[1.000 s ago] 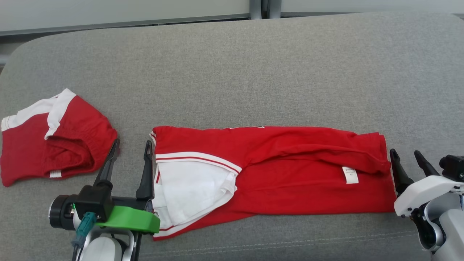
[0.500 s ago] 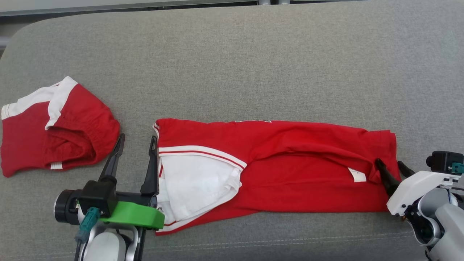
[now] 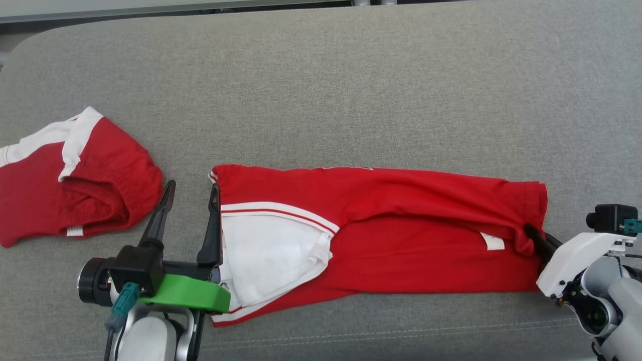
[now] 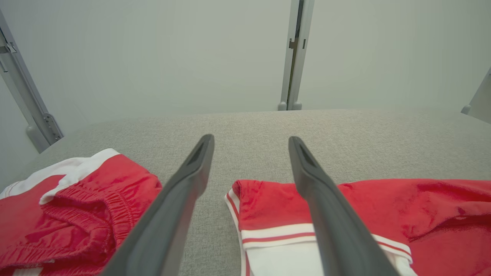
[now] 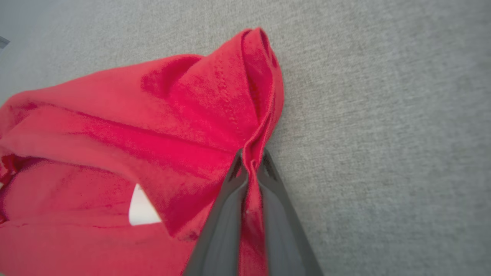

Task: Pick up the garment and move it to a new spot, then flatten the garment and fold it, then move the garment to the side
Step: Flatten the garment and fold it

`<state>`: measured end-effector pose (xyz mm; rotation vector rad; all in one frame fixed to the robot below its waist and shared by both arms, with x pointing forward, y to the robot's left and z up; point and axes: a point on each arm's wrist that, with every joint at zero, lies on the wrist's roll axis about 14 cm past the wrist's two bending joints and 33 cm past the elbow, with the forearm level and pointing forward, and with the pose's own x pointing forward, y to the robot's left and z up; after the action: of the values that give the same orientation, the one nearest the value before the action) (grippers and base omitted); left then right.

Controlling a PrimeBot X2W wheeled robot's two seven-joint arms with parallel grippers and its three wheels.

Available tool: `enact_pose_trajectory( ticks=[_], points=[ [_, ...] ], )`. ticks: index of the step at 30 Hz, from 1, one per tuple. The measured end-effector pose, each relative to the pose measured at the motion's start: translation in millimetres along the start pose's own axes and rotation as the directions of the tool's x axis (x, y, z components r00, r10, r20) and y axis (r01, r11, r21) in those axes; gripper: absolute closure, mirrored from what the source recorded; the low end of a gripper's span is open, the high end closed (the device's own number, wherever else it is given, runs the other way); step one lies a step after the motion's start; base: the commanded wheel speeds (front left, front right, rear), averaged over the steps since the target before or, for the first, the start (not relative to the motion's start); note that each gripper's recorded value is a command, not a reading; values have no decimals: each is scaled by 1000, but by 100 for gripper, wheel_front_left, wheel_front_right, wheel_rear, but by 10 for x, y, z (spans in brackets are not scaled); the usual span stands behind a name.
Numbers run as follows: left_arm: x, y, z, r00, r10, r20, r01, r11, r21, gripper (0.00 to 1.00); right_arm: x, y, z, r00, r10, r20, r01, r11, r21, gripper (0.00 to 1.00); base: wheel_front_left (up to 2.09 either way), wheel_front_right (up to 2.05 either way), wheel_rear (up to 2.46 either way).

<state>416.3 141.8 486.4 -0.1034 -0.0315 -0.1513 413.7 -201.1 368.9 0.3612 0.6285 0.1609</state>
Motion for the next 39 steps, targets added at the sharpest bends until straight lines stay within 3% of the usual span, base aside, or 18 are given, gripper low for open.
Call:
enact_pose_trajectory(
  ticks=[9,17,21,30,39],
  points=[
    [-2,-16,11,1000,-4,3,4,1000,-7,0,-103,-482,427,987,-123,106,124,992,4,100,0,0,0],
    [-13,-28,13,1000,-9,3,9,1000,-8,0,-300,-1044,826,941,-275,196,281,960,1,100,0,0,0],
    [-17,-32,10,1000,-10,2,10,1000,-9,0,-337,-1133,915,927,-304,219,312,950,-3,100,0,0,0],
    [-34,33,55,1000,15,13,-15,1000,0,0,-214,-752,1072,927,-201,316,215,977,-9,100,0,0,0],
    [-68,55,72,1000,25,18,-25,1000,2,0,-147,243,1054,919,67,389,-65,998,-17,100,0,0,0]
  ],
)
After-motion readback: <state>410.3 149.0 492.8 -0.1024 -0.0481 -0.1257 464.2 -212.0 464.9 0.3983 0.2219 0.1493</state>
